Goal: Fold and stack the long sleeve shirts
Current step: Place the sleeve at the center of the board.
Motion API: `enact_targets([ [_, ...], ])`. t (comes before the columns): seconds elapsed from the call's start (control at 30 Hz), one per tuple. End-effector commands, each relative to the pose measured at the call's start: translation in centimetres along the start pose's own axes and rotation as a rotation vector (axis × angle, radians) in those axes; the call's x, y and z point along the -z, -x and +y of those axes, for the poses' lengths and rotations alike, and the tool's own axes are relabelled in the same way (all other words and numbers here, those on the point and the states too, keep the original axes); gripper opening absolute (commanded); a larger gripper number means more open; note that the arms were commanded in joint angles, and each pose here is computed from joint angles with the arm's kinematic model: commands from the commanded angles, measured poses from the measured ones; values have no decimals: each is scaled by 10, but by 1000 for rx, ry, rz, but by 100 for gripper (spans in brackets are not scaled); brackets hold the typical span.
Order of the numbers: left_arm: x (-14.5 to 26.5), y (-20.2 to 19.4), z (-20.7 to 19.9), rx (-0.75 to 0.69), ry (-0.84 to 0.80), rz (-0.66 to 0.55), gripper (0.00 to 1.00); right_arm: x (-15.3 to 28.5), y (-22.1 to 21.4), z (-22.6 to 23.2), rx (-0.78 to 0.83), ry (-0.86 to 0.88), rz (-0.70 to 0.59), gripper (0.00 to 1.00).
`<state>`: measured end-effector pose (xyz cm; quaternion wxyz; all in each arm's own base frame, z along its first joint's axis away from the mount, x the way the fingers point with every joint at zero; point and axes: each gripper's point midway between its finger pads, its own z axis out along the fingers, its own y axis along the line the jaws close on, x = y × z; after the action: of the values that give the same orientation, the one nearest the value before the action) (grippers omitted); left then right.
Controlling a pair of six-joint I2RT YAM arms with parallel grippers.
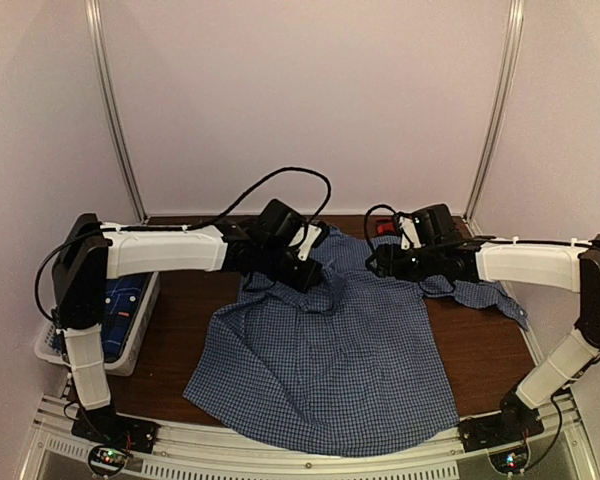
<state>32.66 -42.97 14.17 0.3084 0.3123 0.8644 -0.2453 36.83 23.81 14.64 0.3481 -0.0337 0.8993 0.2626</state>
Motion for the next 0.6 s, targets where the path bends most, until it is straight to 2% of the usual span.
enact_targets([
  [0.0,-3,29,-31,-50,-130,-86,4,3,2,25,-27,99,-43,73],
  [0.1,-8,22,-35,-53,-146,-66,22,1,-1,27,-36,92,-46,73],
  [0.17,-7,20,-37,-45,-155,-66,28,1,0,27,-36,86,-52,73],
  [0.27,3,21,-43,-37,-193,-90,44,2,-1,29,-29,75,-59,74],
  [0.33,12,23,-45,-26,-202,-110,51,1,-1,32,-17,63,-63,74],
  [0.43,23,24,-23,32,-102,-124,54,1,-4,41,19,42,-58,74],
  [0.57,45,13,26,222,20,-130,55,-3,-12,58,90,22,-36,75],
])
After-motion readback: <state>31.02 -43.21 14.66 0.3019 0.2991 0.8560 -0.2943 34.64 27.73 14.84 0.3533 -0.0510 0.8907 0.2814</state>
